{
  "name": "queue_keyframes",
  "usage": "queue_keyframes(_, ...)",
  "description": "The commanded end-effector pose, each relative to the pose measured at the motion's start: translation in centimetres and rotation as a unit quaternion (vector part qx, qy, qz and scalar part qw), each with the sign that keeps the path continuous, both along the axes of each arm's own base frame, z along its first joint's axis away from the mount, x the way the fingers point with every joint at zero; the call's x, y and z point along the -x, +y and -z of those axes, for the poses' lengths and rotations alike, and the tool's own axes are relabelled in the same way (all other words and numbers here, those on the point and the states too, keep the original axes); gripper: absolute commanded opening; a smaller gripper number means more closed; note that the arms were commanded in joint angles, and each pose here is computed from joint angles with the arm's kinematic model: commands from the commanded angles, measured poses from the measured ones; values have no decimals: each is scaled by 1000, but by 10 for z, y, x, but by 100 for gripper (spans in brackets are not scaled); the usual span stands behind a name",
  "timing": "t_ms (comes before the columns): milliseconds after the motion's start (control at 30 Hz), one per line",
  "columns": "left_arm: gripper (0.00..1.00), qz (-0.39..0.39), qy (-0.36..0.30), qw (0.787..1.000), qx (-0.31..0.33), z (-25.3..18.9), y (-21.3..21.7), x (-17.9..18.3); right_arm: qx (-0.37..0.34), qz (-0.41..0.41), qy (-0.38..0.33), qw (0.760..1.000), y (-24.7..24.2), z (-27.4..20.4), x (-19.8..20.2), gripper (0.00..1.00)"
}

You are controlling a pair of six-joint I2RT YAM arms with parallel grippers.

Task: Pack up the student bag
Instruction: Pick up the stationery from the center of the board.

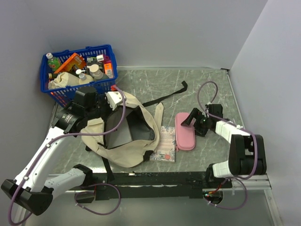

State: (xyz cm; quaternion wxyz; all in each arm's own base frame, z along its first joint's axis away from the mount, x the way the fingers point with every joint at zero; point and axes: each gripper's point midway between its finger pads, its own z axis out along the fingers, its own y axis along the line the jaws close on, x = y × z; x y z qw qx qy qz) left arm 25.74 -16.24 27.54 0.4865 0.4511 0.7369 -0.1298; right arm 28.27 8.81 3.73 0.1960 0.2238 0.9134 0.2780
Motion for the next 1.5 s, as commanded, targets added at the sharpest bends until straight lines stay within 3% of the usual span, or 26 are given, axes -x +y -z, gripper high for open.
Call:
queue_keyframes(0, 1, 10, -41, 998, 38, -38, -10, -8, -51, -21, -43, 998, 19, -17, 12, 99)
queue_keyframes(367, 1, 18, -28, 998, 44, -33, -16, -8, -58, -53, -157, 984, 40, -90, 27, 95)
queue_keyframes(733, 1, 20, -34, 998, 48, -35, -16, -6, -16, -80, -61, 995, 49, -27, 45, 92)
queue_keyframes(767, 1, 19, -35, 998, 49, -36, -15, -6, -16, -81, -62, 995, 50, -26, 44, 90)
queue_keyframes(833, 1, 19, -34, 998, 47, -34, -15, -6, -15, -81, -66, 994, 51, -29, 43, 77)
queue_keyframes(867, 1, 19, -36, 998, 47, -35, -15, -5, -14, -82, -70, 994, 52, -31, 42, 68)
queue_keyframes(900, 1, 19, -33, 998, 46, -32, -15, -5, -6, -78, -75, 994, 50, -34, 41, 49)
queue_keyframes(1000, 1, 18, -35, 998, 47, -32, -14, -6, 7, -75, -101, 992, 46, -55, 38, 27)
queue_keyframes(1167, 1, 18, -34, 998, 49, -32, -15, -6, 44, -118, -171, 977, 57, -112, 47, 22)
queue_keyframes(1333, 1, 19, -35, 998, 54, -34, -16, -4, -4, -199, -241, 950, 99, -163, 71, 21)
queue_keyframes(1467, 1, 22, -35, 997, 62, -38, -18, -2, -30, -270, -248, 930, 138, -179, 80, 24)
